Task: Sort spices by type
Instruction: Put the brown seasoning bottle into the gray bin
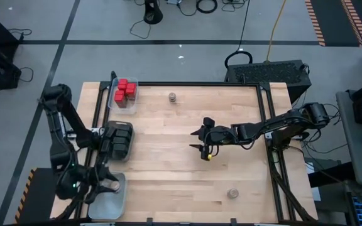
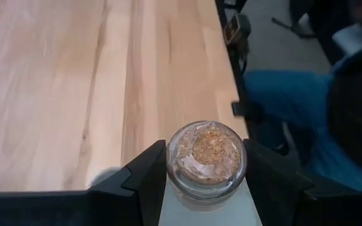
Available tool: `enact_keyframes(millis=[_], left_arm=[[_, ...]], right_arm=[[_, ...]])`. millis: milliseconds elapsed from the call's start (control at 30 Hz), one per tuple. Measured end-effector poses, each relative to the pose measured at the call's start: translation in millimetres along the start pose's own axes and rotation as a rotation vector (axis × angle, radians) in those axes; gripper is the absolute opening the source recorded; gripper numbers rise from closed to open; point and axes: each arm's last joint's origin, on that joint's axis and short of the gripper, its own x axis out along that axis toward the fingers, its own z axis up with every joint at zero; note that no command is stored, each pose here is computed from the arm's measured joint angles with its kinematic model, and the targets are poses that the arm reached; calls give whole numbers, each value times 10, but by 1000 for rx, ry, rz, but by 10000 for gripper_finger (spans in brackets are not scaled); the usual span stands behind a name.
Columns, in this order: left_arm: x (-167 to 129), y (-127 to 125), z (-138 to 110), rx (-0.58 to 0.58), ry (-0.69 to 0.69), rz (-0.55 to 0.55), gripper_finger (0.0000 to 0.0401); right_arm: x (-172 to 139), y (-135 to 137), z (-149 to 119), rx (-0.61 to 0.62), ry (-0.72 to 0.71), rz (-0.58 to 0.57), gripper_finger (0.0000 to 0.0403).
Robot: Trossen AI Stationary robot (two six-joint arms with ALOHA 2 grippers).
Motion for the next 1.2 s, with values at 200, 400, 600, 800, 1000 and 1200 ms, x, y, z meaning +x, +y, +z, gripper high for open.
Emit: enact_keyframes(millis=[200,400,600,800,1000,1200], left_arm=[[160,-104,-249,31,36,74,192],[375,-106,-460,85,85,202,192],[462,-79,-567,84,128,271,192],[485,-69,-591,69,124,294,192],[510,-10,-640,11,121,319,192],[533,9,-634,31,153,330,192]], right_arm=[[-1,5,35,30,-35,5,226],[-4,10,87,33,-89,11,226],[-5,11,95,33,-97,12,226],[-4,10,95,21,-97,11,226],[-4,10,93,13,-95,10,226],[-4,10,93,3,-94,10,226]])
